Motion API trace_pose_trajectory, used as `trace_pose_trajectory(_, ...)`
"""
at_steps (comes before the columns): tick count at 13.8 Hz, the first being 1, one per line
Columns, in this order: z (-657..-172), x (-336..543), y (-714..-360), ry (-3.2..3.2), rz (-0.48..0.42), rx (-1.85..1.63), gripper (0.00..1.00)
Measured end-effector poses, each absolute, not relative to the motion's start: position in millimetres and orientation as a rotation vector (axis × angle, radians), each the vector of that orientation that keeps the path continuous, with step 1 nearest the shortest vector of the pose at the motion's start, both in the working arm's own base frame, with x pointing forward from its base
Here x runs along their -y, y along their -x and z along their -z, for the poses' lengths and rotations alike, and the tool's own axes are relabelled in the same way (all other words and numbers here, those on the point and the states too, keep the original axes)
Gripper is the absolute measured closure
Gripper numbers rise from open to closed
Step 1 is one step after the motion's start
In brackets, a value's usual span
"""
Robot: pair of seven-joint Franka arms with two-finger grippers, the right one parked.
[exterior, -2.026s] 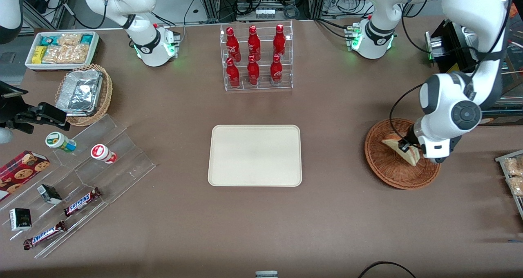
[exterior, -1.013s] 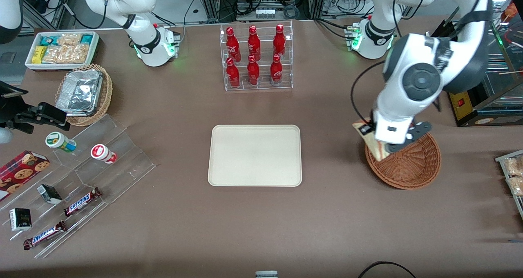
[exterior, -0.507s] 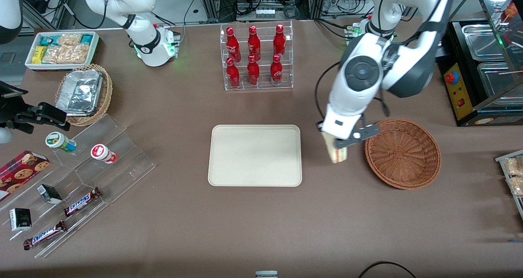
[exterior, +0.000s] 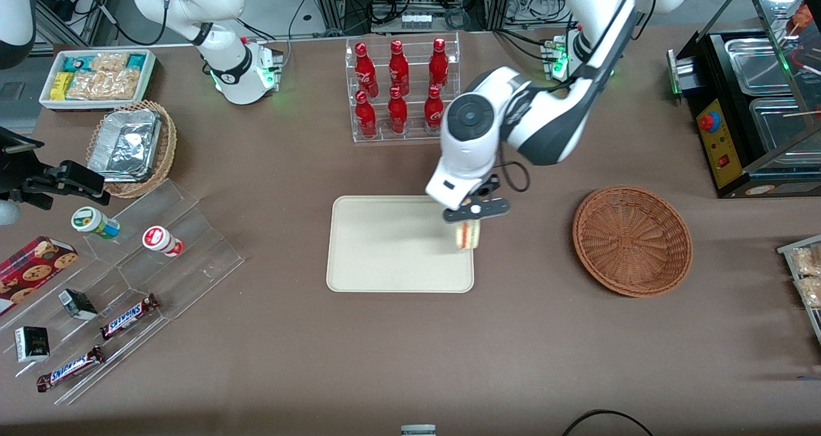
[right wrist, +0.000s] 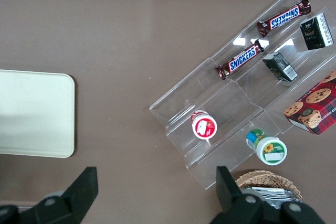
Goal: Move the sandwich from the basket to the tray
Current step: 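Lift the sandwich and carry it over the cream tray, then lower the sandwich onto the tray and open the left gripper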
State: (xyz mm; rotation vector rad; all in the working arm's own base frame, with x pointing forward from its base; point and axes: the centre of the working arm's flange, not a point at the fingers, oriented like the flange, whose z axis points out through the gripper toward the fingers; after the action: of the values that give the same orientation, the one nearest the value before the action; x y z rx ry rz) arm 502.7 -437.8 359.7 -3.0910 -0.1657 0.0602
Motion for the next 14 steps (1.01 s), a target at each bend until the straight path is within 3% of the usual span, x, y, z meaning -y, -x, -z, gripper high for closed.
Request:
trace_pose_trajectory(8,-284,477,-492,3.097,0.023,0.002,0.82)
trace_pose_trajectory(14,-251,480,-488,3.064,0.009,-0.044,0.8)
